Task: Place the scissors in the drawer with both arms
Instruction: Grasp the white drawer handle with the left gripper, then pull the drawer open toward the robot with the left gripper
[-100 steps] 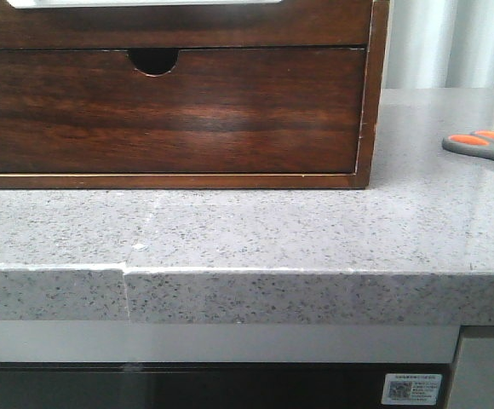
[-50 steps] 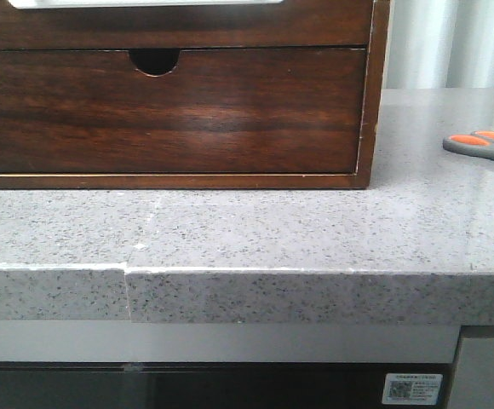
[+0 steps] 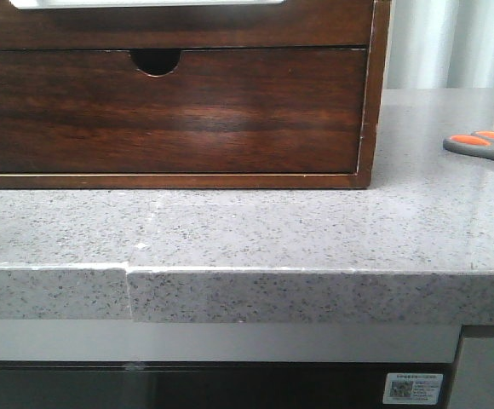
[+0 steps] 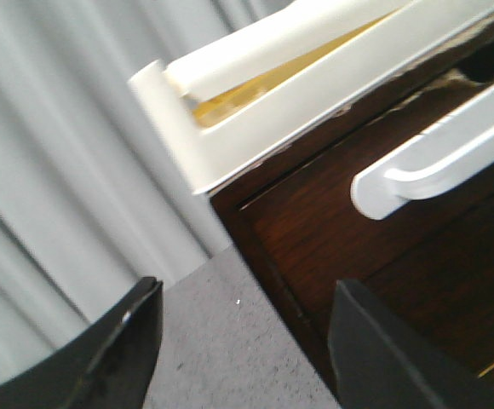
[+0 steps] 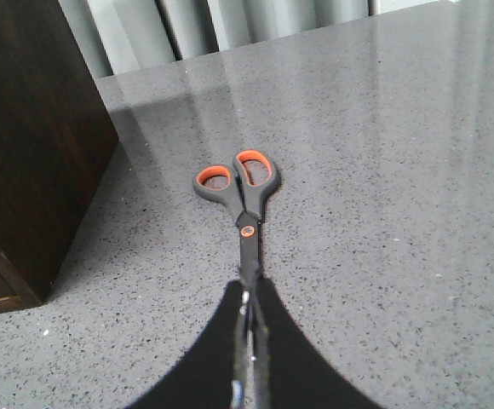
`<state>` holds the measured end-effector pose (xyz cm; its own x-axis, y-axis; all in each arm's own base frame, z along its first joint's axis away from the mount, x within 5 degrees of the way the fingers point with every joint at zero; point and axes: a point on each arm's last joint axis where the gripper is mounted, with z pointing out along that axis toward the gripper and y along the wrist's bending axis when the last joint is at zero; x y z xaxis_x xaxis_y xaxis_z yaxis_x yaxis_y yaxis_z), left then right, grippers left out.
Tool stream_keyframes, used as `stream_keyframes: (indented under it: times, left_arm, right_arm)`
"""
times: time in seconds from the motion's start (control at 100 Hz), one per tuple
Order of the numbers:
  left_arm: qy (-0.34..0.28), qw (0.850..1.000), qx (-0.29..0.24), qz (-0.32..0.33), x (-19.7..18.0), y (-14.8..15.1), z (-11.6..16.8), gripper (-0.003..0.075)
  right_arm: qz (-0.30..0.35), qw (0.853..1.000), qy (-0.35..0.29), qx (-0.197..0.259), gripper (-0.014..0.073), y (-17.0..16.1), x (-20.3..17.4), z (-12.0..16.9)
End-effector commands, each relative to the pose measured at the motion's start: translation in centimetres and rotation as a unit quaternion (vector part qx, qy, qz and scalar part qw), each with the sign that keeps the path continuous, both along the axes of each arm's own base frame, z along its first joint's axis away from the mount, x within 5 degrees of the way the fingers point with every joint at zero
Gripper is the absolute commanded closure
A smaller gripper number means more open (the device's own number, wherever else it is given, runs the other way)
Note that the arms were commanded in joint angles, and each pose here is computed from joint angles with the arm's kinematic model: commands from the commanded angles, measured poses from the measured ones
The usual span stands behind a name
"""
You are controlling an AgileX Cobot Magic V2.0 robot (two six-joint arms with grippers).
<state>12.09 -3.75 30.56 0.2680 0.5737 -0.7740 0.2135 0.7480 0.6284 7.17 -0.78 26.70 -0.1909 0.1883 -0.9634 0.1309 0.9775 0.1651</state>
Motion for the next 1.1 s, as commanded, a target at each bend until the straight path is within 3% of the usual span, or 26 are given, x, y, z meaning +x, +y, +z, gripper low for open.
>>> stream_keyframes:
  times: [0.0,0.13,0.39,0.69,0.92,1.09]
  left_arm:
    - [-0.049,0.995,0.047,-0.067,0.6,-1.7,1.8,0.0321]
    - [-0.052,0.98,0.144,-0.125,1.8,-3.7,1.7,0.0322]
    - [-0.04,0.955,0.231,-0.183,4.5,-7.0,2.1,0.0322]
    - [-0.029,0.95,0.245,-0.193,7.2,-8.9,2.7,0.0347]
    - [-0.022,0.936,0.297,-0.19,8.2,-9.2,1.9,0.0478]
    - [0.0,0.935,0.31,-0.172,8.7,-9.0,1.3,0.0532]
  right_arm:
    - [0.006,0.999,-0.041,-0.006,0.0656,0.1,0.3,1.4]
    - [0.006,0.999,-0.041,-0.006,0.0656,0.1,0.3,1.4]
    - [0.006,0.999,-0.041,-0.006,0.0656,0.1,0.3,1.4]
    - [0.006,0.999,-0.041,-0.006,0.0656,0.1,0.3,1.4]
    - [0.006,0.999,-0.041,-0.006,0.0656,0.1,0.3,1.4]
    - [0.006,0.999,-0.041,-0.006,0.0656,0.1,0.3,1.4]
